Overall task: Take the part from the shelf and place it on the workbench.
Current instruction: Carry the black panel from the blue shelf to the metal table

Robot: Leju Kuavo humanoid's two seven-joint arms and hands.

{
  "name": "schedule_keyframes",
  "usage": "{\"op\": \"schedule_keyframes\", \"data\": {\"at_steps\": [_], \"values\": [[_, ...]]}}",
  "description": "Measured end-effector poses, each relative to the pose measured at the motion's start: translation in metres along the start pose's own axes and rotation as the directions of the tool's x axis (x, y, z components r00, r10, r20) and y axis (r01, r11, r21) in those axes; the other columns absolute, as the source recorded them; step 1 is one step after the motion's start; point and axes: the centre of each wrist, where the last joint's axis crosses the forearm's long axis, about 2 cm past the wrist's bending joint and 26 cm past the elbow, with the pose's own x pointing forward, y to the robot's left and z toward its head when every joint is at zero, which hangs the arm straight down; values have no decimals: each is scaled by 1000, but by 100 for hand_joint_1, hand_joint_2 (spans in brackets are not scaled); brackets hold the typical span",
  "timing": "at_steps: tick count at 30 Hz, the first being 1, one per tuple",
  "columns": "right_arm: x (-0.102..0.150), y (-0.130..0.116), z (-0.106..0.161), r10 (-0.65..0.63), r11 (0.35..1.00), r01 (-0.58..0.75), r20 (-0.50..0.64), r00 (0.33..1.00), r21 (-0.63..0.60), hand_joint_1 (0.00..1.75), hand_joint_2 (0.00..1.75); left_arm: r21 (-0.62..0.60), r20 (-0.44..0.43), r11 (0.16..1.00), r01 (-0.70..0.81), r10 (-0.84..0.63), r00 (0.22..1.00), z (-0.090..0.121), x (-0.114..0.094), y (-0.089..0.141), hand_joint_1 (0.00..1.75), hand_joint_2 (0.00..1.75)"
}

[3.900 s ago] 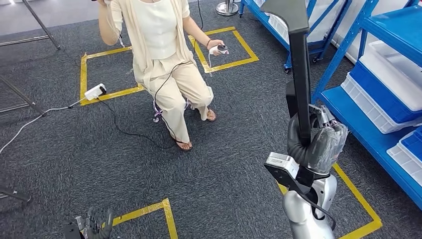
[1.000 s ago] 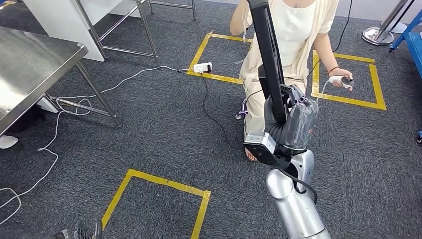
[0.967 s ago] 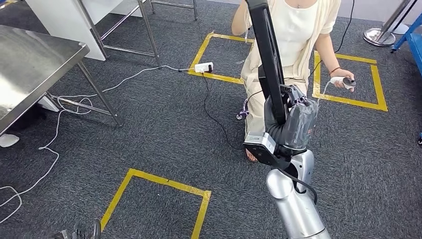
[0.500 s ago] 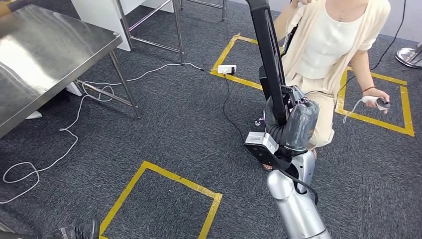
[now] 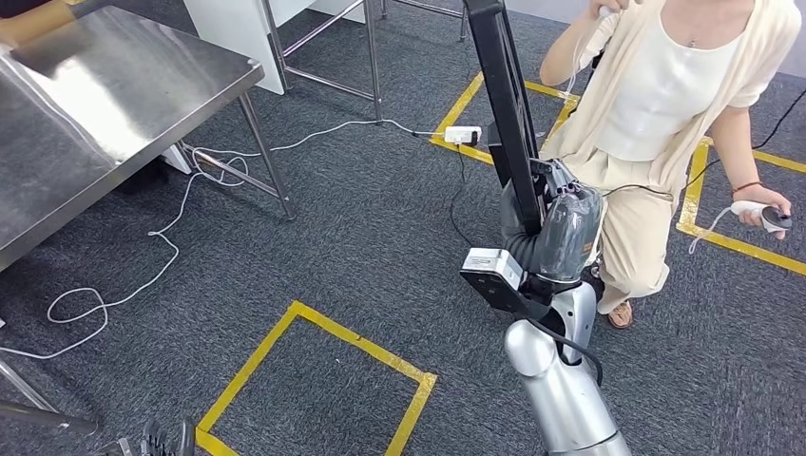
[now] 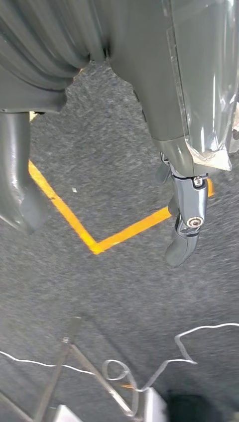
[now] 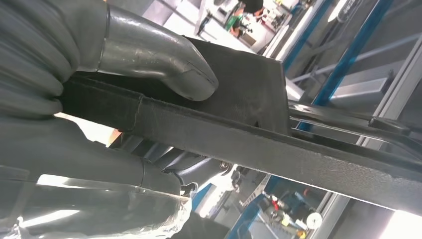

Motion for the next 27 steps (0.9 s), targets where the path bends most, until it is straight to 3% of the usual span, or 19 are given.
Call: {"op": "schedule_keyframes", "data": {"at_steps": [27], "values": [[-3, 5, -13, 16, 1000, -16, 36, 999, 2, 175, 175, 23, 6, 1000, -7, 7, 1000, -2, 1, 4, 0, 175]]}}
